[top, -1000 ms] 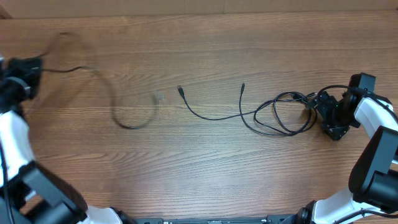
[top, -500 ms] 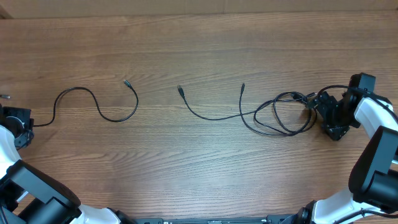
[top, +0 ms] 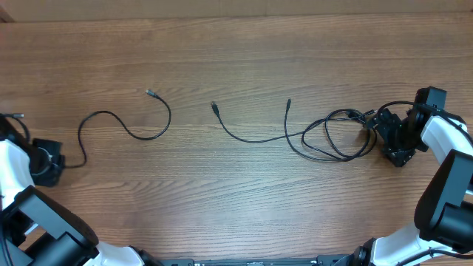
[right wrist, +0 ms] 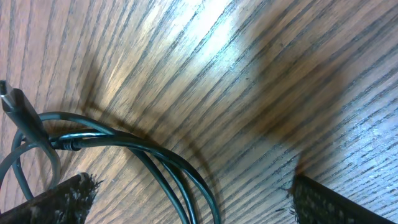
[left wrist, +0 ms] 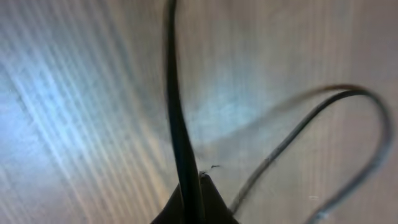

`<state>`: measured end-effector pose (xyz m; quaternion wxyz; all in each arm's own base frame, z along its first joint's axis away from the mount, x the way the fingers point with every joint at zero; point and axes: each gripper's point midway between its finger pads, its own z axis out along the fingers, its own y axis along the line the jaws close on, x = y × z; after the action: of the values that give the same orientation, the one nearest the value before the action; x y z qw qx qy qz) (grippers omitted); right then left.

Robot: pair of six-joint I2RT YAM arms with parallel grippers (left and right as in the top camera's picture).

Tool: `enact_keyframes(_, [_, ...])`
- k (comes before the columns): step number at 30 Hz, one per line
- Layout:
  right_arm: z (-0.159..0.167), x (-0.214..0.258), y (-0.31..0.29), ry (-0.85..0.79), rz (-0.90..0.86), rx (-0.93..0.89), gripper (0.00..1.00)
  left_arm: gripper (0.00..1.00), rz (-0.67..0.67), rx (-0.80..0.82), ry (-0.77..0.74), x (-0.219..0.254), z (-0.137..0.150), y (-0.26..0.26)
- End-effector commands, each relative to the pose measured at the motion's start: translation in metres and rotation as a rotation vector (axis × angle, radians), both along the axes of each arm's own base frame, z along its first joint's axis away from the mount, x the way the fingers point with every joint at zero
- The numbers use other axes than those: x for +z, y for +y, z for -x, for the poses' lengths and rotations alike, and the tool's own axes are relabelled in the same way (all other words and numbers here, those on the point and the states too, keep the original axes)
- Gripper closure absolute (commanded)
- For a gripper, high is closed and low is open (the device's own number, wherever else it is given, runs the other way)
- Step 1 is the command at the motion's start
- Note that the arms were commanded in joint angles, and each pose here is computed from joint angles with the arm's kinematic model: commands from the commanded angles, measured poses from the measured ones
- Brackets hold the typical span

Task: Untangle cables

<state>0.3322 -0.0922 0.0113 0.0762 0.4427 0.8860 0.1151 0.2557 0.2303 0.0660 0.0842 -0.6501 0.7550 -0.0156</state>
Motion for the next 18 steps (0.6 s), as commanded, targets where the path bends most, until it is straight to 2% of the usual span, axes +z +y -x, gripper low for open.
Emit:
enact_keyframes(1, [0.001,-0.005,0.010,0.008,-0.040,0.006,0.00,0.83,-0.019,-0.012,0.102,-0.017,0.021,-0.003])
enact_keyframes(2, [0.001,-0.005,0.010,0.008,-0.040,0.005,0.00,0.74,-0.012,-0.013,0.110,-0.020,0.024,-0.005])
enact_keyframes(4, [0.001,-0.005,0.010,0.007,-0.040,0.005,0.00,0.45,-0.003,-0.016,0.121,-0.023,0.027,-0.008])
enact_keyframes(5, [0.001,-0.004,0.010,0.007,-0.040,0.005,0.00,0.37,-0.001,-0.018,0.124,-0.024,0.028,-0.009])
enact_keyframes(8, [0.001,-0.005,0.010,0.008,-0.040,0.005,0.00,0.25,0.007,-0.019,0.125,-0.024,0.028,-0.010])
enact_keyframes(12, [0.001,-0.005,0.010,0.007,-0.040,0.005,0.00,0.17,0.008,-0.019,0.116,-0.023,0.026,-0.010])
enact_keyframes(14, [0.001,-0.005,0.010,0.008,-0.040,0.005,0.00,0.16,-0.015,-0.046,0.081,-0.021,0.017,-0.004])
enact_keyframes(15, [0.001,-0.005,0.010,0.008,-0.040,0.005,0.00,0.20,-0.026,-0.080,0.042,-0.018,0.008,-0.002])
enact_keyframes(16, [0.001,-0.005,0.010,0.007,-0.040,0.006,0.00,0.40,-0.035,-0.119,-0.010,-0.015,-0.004,0.001])
enact_keyframes(17, [0.001,-0.005,0.010,0.008,-0.040,0.005,0.00,0.71,-0.043,-0.157,-0.066,-0.013,-0.016,0.002])
enact_keyframes(18, [0.001,-0.005,0.010,0.008,-0.040,0.006,0.00,0.93,-0.051,-0.176,-0.106,-0.010,-0.025,0.004])
